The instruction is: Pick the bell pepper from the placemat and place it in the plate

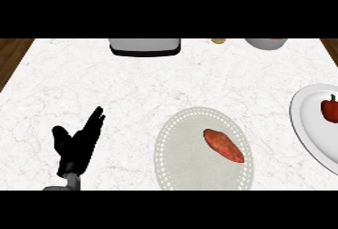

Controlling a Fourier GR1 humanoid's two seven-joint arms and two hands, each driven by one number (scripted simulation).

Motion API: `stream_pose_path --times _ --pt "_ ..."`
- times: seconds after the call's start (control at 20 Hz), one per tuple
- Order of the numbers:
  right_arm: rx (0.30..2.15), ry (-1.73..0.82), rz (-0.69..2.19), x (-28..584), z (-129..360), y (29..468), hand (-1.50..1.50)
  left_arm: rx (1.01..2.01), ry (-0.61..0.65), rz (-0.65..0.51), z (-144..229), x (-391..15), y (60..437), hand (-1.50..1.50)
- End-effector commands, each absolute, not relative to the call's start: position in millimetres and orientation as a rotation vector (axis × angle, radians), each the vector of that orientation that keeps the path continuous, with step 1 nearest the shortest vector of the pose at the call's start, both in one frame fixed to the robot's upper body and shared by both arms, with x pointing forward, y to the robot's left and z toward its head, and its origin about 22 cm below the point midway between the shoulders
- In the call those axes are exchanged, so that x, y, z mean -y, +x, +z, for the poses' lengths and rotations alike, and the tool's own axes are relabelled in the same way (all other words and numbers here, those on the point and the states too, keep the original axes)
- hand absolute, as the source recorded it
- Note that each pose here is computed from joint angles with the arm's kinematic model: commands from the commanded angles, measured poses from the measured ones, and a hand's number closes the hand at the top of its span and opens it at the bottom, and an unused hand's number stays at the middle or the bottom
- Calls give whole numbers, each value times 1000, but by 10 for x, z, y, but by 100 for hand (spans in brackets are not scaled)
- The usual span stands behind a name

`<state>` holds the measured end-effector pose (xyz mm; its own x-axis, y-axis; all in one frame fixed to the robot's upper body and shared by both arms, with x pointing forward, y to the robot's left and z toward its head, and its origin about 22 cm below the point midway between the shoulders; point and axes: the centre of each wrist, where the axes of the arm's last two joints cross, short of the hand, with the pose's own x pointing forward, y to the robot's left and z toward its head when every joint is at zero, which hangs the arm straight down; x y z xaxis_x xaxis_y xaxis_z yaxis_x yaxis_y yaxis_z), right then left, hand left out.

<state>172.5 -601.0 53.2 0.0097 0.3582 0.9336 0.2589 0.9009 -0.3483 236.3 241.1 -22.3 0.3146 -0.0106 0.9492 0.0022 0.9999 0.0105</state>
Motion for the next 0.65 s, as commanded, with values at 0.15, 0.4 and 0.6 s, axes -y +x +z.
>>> stream_pose_path --times 0.15,0.4,0.6 --pt "1686 -359 195 6080 365 1262 -150 1183 17 10 -315 -2425 2284 0" --pt "1646 -376 236 6180 470 1056 -150 1204 12 0 -278 -2394 2329 0" --pt "1647 -379 232 6133 321 924 -150 1195 0 18 -345 -2356 2366 0"
